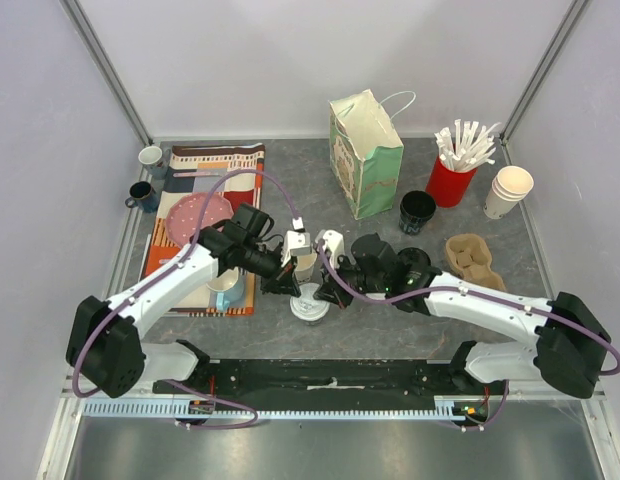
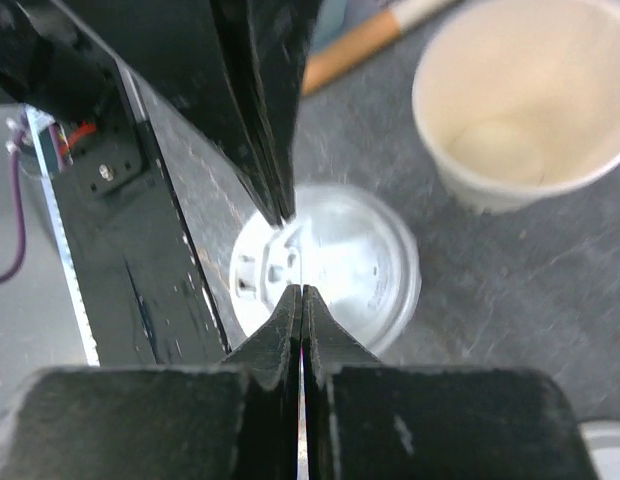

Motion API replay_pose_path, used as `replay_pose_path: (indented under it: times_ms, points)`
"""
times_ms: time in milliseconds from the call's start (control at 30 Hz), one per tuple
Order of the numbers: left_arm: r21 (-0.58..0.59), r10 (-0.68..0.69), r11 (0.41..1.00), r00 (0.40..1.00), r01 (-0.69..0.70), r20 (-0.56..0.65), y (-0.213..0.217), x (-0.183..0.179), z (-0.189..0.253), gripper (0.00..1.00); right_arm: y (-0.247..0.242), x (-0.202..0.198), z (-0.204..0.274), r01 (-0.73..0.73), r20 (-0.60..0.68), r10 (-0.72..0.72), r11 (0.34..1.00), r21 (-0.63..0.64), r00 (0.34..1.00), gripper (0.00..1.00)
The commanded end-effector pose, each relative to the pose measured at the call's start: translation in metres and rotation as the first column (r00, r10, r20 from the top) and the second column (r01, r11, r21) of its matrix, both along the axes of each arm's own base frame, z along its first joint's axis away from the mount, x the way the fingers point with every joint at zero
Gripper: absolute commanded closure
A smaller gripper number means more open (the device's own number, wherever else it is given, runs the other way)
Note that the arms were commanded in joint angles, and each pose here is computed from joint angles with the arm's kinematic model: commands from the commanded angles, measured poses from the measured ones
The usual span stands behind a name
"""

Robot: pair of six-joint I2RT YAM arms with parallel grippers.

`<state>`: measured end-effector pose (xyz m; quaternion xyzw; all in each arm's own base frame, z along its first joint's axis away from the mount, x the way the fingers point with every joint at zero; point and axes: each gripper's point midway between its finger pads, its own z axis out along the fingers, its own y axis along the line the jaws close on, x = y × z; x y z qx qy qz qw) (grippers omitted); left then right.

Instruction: Pack the takeout coffee

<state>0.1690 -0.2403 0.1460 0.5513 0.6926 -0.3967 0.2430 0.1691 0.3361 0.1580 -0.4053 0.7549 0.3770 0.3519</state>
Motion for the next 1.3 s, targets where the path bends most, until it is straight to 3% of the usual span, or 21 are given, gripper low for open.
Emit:
replay_pose_path:
  times_ms: [0,367,567,667,900,1100,1267]
  points:
    - [0.023,-0.024,0.999,0.997,0.026,-0.075,0.001,-0.011,-0.026,0.98,-0.004,-0.010,-0.033,0.006,-0.083,-0.006,1.000,0.005,0.996,1.00]
    - [0.038,-0.033,0.999,0.997,0.035,-0.068,0.006,-0.016,-0.029,0.98,-0.002,-0.002,-0.023,-0.002,-0.060,0.001,1.000,-0.016,0.998,1.00]
    - [-0.081,-0.079,0.994,0.997,0.078,-0.007,-0.004,-0.020,0.028,0.98,0.010,-0.001,0.022,-0.048,-0.016,0.049,0.998,0.044,0.999,1.00]
    - [-0.076,-0.087,0.993,0.996,0.089,0.021,-0.001,-0.022,0.031,0.98,0.015,-0.003,0.038,-0.067,0.000,0.067,0.995,0.079,0.998,1.00]
    - [-0.023,-0.091,0.996,0.995,0.090,-0.049,0.007,-0.032,-0.003,0.98,0.020,-0.024,0.009,-0.103,-0.107,0.119,0.984,0.145,0.987,1.00]
    - [0.052,-0.080,0.995,0.993,0.084,-0.085,0.006,-0.025,-0.040,0.98,0.009,-0.025,-0.054,-0.070,-0.199,0.077,0.997,0.045,0.977,1.00]
    - [0.058,-0.079,0.995,0.996,0.082,-0.043,0.007,-0.021,-0.036,0.98,0.006,-0.021,-0.047,-0.065,-0.178,0.070,0.997,0.035,0.982,1.00]
